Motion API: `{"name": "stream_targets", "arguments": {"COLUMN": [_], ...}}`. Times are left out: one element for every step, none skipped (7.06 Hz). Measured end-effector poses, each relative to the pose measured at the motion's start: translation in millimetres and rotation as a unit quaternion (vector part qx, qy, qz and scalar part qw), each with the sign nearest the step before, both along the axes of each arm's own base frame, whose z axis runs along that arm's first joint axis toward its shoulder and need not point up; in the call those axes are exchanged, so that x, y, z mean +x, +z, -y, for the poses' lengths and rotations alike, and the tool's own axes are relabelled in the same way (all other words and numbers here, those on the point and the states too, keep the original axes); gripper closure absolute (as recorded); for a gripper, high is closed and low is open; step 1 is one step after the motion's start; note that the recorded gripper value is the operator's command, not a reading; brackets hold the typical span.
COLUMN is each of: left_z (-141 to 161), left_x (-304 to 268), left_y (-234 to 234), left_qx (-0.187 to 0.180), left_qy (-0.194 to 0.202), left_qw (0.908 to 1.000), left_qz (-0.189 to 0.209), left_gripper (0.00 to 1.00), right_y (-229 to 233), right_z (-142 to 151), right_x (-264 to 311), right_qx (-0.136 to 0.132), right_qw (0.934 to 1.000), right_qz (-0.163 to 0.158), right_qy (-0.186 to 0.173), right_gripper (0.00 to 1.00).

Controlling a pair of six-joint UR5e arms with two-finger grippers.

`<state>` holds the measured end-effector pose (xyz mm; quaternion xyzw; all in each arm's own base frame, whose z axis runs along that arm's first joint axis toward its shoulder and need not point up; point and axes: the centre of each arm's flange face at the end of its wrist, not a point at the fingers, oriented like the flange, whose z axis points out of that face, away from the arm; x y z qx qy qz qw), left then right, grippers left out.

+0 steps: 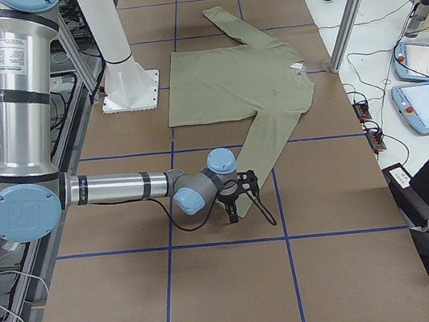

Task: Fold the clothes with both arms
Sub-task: 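Lower the right gripper to the cuff of the sleeve nearest it, then close the right gripper on the sleeve cuff and lift it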

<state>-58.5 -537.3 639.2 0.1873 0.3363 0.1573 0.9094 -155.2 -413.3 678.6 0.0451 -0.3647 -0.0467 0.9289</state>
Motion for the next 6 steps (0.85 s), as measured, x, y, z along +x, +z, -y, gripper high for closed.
{"name": "stream_targets", "arguments": {"left_z": [0, 0, 0, 0, 0, 0], "left_x": [0, 0, 0, 0, 0, 0], "left_y": [1, 2, 2, 2, 2, 2], "left_qx": [-0.001, -0.001, -0.001, -0.002, -0.002, -0.002], "left_qy": [0.000, 0.000, 0.000, 0.000, 0.001, 0.001], "left_qw": [1.0000, 1.0000, 1.0000, 1.0000, 1.0000, 1.0000], "left_qz": [0.000, 0.000, 0.000, 0.000, 0.000, 0.000], "left_gripper": [0.00, 0.00, 0.00, 0.00, 0.00, 0.00], "right_y": [1, 0, -1, -2, -3, -2], "right_z": [1, 4, 5, 6, 7, 6], "right_x": [-1, -3, -5, -7, -10, -13], "right_qx": [0.000, 0.001, 0.002, 0.003, 0.003, 0.002], "right_qw": [1.0000, 1.0000, 1.0000, 1.0000, 1.0000, 1.0000], "right_qz": [-0.001, 0.000, 0.000, 0.001, 0.001, 0.001], "right_qy": [0.000, 0.000, -0.001, -0.004, -0.006, -0.010], "right_gripper": [0.00, 0.00, 0.00, 0.00, 0.00, 0.01]}}
